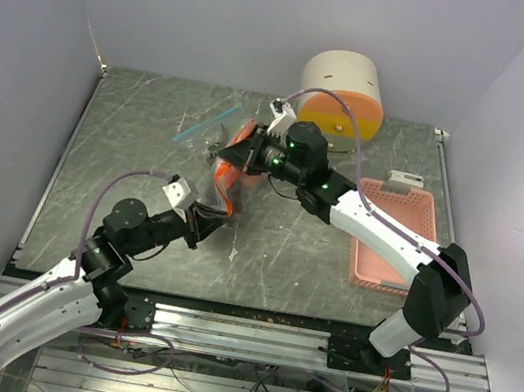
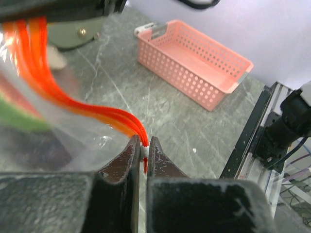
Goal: Open the zip-top bag and remove the fake food
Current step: Unzip the zipper food storage bag at the center of the board, then open the zipper of the food storage bag at the center of the board, then pick up the fake fruit from the zipper food storage bag.
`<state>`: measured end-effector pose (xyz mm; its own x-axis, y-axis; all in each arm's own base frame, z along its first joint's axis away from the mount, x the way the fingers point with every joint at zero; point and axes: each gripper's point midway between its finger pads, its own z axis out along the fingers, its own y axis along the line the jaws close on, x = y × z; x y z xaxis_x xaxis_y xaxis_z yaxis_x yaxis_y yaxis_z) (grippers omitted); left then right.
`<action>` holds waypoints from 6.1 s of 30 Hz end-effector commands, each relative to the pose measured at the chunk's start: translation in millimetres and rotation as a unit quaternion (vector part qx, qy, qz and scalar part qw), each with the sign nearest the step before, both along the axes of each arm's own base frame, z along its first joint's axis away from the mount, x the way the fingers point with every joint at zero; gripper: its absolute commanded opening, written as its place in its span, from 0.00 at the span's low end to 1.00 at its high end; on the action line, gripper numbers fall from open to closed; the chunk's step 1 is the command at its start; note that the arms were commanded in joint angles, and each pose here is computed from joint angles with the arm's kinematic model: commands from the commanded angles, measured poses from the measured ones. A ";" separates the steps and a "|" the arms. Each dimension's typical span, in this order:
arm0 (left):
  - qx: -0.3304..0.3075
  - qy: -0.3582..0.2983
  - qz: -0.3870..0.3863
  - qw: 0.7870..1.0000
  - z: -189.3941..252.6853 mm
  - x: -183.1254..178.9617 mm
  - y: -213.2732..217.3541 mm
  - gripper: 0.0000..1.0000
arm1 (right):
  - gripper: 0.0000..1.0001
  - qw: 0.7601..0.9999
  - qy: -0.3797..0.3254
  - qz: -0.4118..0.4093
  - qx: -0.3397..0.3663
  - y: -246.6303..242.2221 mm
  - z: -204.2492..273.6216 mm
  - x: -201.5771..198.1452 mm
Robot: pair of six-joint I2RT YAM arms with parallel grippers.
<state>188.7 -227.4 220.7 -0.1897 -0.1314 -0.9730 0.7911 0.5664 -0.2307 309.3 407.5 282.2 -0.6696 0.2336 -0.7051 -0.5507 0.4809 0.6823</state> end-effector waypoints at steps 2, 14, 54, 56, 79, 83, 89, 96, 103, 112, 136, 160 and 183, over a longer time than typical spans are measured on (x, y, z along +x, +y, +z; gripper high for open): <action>-0.021 -0.045 0.010 0.999 52.3 -7.5 11.2 0.07 | 0.00 0.997 -0.051 0.043 0.048 18.9 39.8 -10.4; -0.047 -0.006 -0.018 0.999 11.7 -2.9 -9.5 0.07 | 0.00 0.998 0.059 -0.014 -0.035 -55.4 -109.7 -10.7; -0.034 0.031 -0.078 0.996 -37.7 -20.1 -76.4 0.18 | 0.54 0.979 0.049 -0.189 -0.051 -169.3 -115.0 -58.0; -0.031 0.030 -0.081 0.996 -37.5 -20.9 -79.6 0.18 | 0.58 0.979 0.051 -0.191 -0.053 -170.1 -116.5 -57.6; -0.035 0.025 -0.010 0.999 -21.6 -5.8 -74.2 1.00 | 0.00 0.978 0.068 -0.185 -0.073 -168.5 -140.3 -59.1; -0.013 0.046 0.045 0.998 -12.2 14.0 -71.6 1.00 | 0.00 0.978 0.061 -0.185 -0.077 -169.8 -137.8 -58.8; -0.023 0.090 0.090 0.992 -18.6 36.6 -86.1 1.00 | 0.36 0.976 0.042 -0.198 -0.086 -178.5 -128.0 -57.5; 0.026 0.136 0.116 0.984 -44.5 56.2 -108.8 0.93 | 0.42 0.964 0.036 -0.243 -0.098 -202.9 -126.1 -60.2; 0.040 0.140 0.135 0.980 -52.3 54.9 -108.7 0.90 | 0.38 0.954 0.056 -0.266 -0.124 -220.6 -148.6 -64.5; 0.050 0.143 0.132 0.980 -58.5 37.9 -108.3 0.90 | 0.39 0.959 0.085 -0.246 -0.112 -233.9 -174.4 -62.4; 0.089 0.128 0.154 0.976 -74.7 17.2 -123.1 0.96 | 0.22 0.988 0.065 -0.137 -0.041 -192.9 -161.6 -71.4; 0.155 0.115 0.197 0.961 -90.4 18.0 -150.0 0.75 | 0.00 0.995 0.054 -0.081 0.032 -174.8 -128.6 -87.8; 0.123 0.118 0.210 0.963 -67.8 19.7 -144.8 0.07 | 0.25 0.980 0.056 -0.182 -0.060 -208.7 -162.9 -63.9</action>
